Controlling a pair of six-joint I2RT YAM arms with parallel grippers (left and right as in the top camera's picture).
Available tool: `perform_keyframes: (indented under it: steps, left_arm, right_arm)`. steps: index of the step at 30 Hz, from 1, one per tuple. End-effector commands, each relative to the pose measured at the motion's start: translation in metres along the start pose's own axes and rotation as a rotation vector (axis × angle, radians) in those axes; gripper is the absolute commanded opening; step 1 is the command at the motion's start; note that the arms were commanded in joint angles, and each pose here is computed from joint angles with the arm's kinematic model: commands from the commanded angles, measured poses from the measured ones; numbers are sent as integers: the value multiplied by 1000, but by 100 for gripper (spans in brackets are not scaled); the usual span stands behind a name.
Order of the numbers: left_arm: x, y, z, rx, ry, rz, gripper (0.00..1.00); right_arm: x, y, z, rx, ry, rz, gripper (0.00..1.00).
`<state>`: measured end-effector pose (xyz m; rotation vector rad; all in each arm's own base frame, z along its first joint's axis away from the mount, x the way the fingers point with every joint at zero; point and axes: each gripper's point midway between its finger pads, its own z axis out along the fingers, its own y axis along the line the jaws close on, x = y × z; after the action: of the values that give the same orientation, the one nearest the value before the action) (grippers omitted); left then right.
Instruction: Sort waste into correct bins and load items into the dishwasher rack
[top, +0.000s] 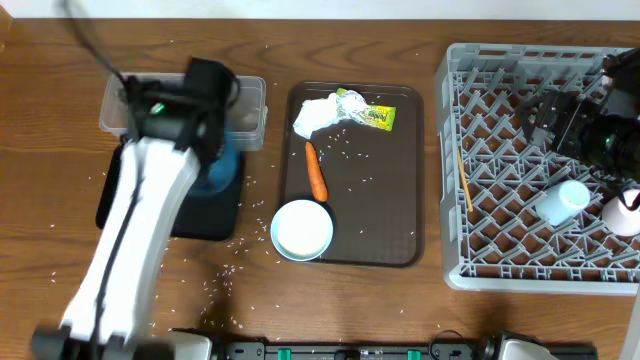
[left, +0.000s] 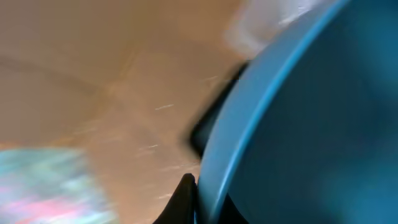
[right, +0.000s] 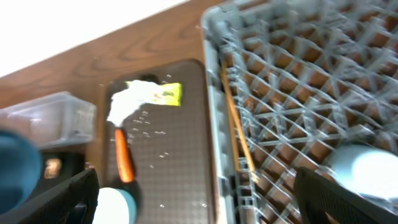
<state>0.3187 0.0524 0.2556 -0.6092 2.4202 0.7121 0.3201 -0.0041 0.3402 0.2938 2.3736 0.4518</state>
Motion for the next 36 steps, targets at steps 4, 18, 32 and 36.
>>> perform_keyframes:
  steps: [4,18,32,36]
  left_arm:
    - [-9,-90,-121,898,-79,127,6]
    - [14,-152,-188,1124,-154,294,6]
    - [14,-162,-211,1230,-176,307,6]
    - [11,-162,-214,1239,-194,299,8]
  right_arm:
    - [3,73,-5,-366,10,-177,91]
    - [27,143,15,-366,5,-435,89]
    - [36,139,52,-290,82,-440,1]
    - [28,131,54,-235,52,-442,1]
